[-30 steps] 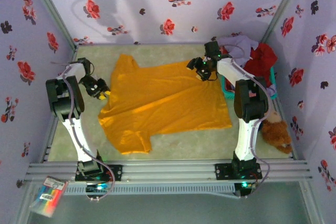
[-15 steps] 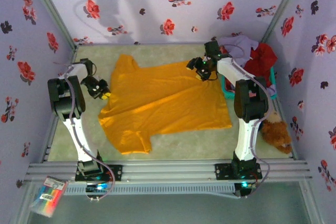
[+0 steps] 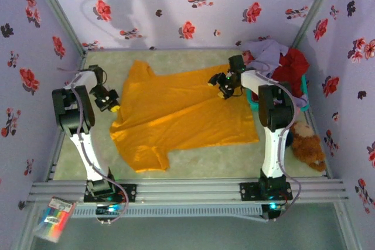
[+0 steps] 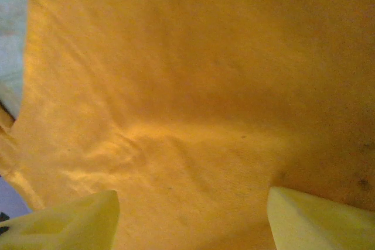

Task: Fold and stack the t-shirts

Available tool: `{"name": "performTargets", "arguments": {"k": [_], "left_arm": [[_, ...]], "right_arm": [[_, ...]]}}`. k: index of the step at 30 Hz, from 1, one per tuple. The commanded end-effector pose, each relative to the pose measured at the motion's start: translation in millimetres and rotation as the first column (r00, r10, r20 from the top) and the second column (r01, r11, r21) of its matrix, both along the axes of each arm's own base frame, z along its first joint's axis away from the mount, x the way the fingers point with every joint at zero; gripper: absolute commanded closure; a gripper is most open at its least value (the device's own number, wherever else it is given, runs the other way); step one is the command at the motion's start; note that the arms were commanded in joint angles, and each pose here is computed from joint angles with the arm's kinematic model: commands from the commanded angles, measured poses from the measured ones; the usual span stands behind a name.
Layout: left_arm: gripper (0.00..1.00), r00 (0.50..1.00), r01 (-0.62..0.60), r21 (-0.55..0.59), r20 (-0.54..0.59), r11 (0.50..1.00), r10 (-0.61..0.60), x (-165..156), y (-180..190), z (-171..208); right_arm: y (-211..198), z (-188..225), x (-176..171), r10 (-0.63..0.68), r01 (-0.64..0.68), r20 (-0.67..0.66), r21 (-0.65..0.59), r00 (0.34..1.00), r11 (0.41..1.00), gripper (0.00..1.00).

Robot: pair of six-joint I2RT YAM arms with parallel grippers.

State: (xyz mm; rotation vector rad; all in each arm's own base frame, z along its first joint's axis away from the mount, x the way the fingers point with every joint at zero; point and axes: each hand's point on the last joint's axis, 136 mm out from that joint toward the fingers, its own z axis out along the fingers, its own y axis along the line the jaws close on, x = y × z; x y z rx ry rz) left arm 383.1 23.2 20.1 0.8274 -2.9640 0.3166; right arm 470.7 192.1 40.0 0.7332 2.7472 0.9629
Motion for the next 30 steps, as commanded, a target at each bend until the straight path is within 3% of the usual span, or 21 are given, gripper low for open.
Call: {"name": "performTargets", "arguments": {"k": [1,10,22,30], "left_arm": [[1.0,0.998,-0.03,0.075,-0.05,0.997,0.034,-27.0,27.3,10.4],[1.0,0.997,-0.059,0.051,-0.045,0.997,0.061,-40.8,37.2,3.4],[1.0,1.0,-0.013,0.007,0.015,1.0,0.013,21.0,44.2,-5.3],[1.0,1.0,-0.016,0.041,0.023,0.999,0.015,48.4,75.7,-6.5]], "right_arm": [[-1.8,-3.0,-1.4,-0.006,0.006,0.0,-0.003,1.0,1.0,0.31],[2.0,-11.0,-7.6,0.007,-0.007,-0.018,0.011,1.0,1.0,0.3],[11.6,-12.4,-33.5,0.067,-0.065,-0.061,0.047,0.996,0.997,0.29],[9.4,28.1,-41.7,0.049,-0.049,-0.006,0.039,0.999,0.998,0.27]]}}
